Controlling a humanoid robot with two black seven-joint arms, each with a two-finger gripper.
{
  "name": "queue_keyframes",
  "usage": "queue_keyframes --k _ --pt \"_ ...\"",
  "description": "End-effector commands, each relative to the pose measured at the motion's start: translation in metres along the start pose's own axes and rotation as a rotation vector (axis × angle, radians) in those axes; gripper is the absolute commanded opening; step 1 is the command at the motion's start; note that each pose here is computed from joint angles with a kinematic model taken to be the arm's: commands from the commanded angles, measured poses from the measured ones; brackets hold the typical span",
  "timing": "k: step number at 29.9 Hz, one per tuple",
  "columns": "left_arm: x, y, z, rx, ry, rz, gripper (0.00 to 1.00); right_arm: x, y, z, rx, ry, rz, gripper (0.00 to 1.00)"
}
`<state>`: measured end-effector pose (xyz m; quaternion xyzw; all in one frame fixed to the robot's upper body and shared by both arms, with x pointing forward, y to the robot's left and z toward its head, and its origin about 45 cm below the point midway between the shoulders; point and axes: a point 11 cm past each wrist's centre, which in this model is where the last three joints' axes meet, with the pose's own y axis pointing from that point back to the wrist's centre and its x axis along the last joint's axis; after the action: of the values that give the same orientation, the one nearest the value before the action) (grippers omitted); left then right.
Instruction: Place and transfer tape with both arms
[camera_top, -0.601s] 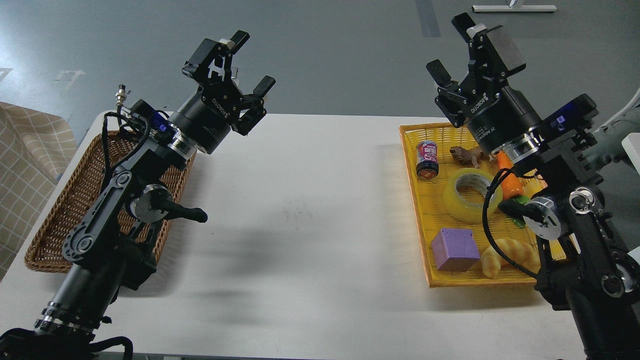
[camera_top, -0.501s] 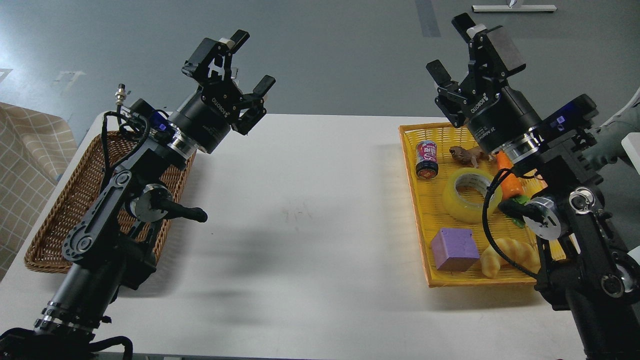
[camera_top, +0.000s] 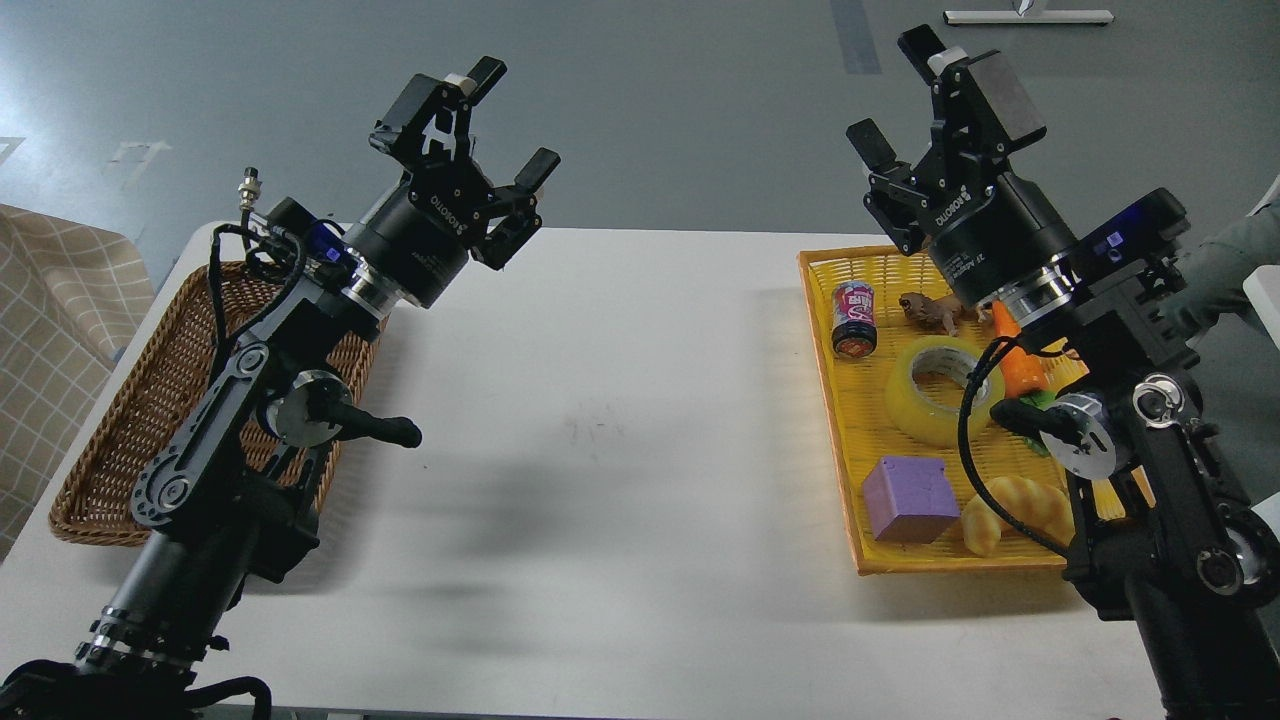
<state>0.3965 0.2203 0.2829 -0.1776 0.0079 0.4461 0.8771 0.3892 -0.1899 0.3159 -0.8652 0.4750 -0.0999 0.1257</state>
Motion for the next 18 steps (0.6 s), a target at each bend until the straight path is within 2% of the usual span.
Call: queue_keyframes --k 1,18 --pt "-0.001 0.0 0.0 -0.002 0.0 -0.001 0.99 -0.001 0.0 -0.001 0.005 0.001 -0.003 1.0" --pt "-0.006 -0.003 0.007 -0.037 0.014 -0.007 0.99 -0.004 -0.001 -0.012 0.038 0.01 -0.013 1.0"
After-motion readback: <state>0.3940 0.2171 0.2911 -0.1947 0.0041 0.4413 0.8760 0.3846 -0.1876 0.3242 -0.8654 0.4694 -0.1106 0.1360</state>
